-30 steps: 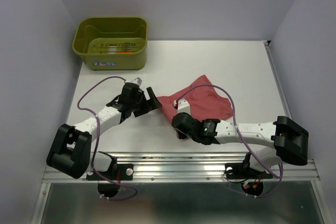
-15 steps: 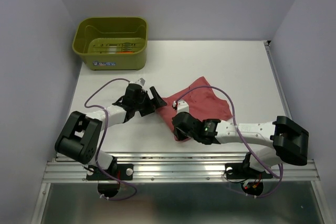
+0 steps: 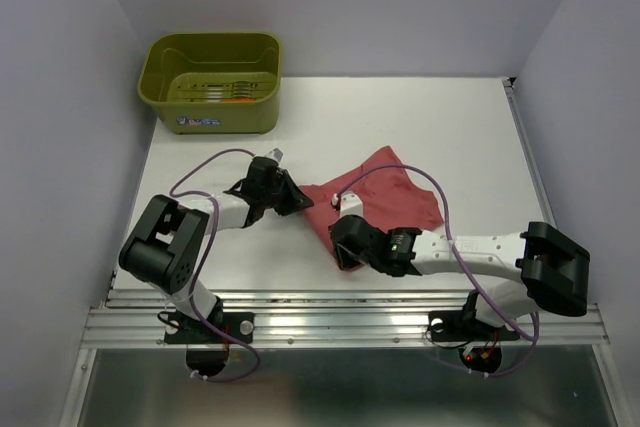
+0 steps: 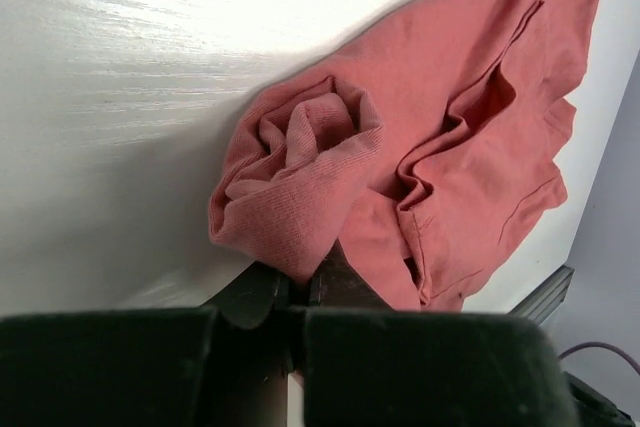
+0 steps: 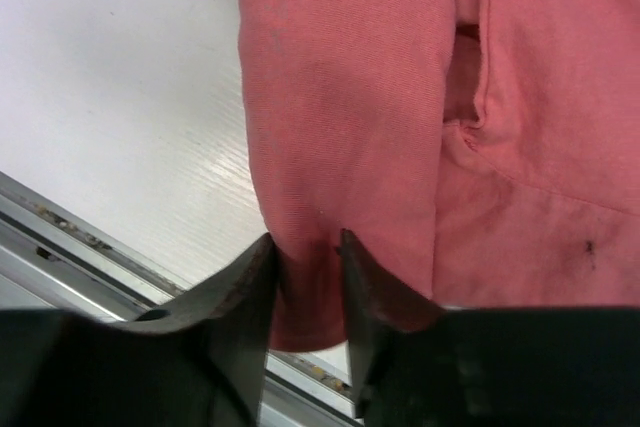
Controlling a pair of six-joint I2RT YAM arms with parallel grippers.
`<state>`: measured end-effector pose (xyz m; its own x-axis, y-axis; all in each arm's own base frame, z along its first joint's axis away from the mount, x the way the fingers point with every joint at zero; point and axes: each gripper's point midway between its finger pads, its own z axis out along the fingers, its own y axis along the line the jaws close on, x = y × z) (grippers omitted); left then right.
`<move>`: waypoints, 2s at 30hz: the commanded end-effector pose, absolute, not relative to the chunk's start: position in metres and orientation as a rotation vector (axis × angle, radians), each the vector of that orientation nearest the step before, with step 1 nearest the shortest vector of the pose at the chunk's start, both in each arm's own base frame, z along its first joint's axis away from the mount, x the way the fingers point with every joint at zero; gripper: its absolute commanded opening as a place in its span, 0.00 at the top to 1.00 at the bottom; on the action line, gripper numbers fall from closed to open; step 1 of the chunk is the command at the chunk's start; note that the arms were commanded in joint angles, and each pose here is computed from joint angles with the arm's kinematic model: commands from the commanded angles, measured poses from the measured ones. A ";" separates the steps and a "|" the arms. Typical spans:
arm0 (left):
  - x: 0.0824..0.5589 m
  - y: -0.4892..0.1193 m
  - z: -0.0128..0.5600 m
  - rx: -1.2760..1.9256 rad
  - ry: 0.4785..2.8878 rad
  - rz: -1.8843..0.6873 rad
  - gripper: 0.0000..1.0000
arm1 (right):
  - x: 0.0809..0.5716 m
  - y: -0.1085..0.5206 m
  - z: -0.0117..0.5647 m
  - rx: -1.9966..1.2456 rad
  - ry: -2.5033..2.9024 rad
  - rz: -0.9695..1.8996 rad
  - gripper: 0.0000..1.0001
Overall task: Roll the t-shirts
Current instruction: Roll the T-shirt to the center of the board.
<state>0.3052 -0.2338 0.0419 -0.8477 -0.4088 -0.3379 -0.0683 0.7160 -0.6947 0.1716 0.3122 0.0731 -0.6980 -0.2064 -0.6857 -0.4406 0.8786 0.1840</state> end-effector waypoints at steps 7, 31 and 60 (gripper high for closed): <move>0.319 -0.235 0.061 -0.438 2.425 -0.902 1.00 | 0.180 0.306 0.096 -0.521 2.256 0.236 0.25; 0.316 -0.229 0.059 -0.472 2.451 -0.837 1.00 | 0.173 0.329 0.046 -0.661 2.205 -0.103 0.38; 0.323 -0.220 0.130 -0.310 2.318 -0.799 0.34 | 0.167 0.339 0.073 -0.375 2.382 0.683 0.99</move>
<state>0.3126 -0.2212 0.0852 -0.8052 -0.4305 -0.4077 -0.0985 0.7752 -0.6240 0.1708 0.3165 0.0512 -0.7148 -0.2231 -0.6628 -0.4166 0.8971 0.1474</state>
